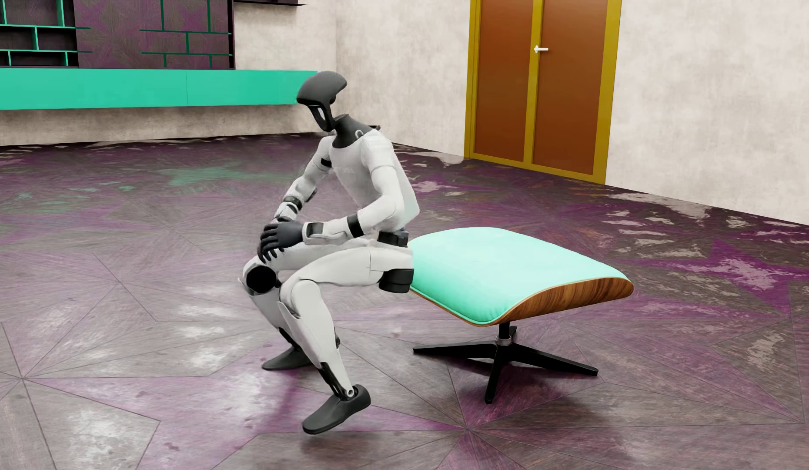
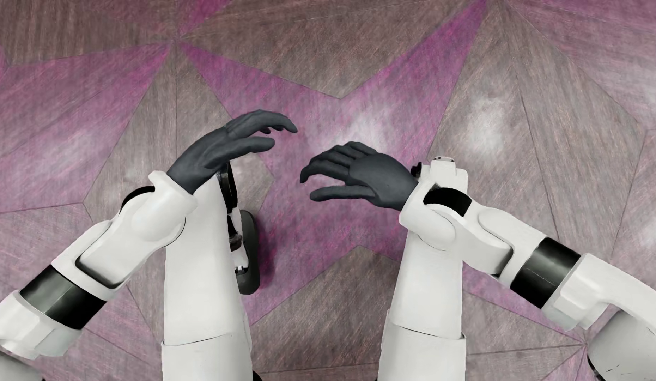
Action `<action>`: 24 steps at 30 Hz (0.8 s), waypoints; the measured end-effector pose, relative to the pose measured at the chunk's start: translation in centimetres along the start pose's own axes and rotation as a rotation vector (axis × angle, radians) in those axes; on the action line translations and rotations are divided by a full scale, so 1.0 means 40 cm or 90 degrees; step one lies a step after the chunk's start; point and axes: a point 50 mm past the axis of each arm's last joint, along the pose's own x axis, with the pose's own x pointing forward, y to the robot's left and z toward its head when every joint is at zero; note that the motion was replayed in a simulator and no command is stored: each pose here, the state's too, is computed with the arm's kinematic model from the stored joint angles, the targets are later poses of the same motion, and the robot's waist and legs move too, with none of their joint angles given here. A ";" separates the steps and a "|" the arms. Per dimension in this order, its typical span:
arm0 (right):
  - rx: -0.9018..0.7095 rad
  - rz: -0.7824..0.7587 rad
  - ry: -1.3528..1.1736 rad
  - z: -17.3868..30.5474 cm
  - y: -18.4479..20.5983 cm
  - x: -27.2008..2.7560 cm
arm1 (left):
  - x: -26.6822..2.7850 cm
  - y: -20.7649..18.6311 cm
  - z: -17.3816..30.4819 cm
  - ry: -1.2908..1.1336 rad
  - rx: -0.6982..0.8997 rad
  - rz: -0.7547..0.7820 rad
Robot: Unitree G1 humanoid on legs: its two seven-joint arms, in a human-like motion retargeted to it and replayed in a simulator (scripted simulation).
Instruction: Sit down on green chair
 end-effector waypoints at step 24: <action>0.724 0.417 0.922 0.088 0.698 -0.713 | -0.704 -0.612 -0.178 0.904 -0.464 -0.374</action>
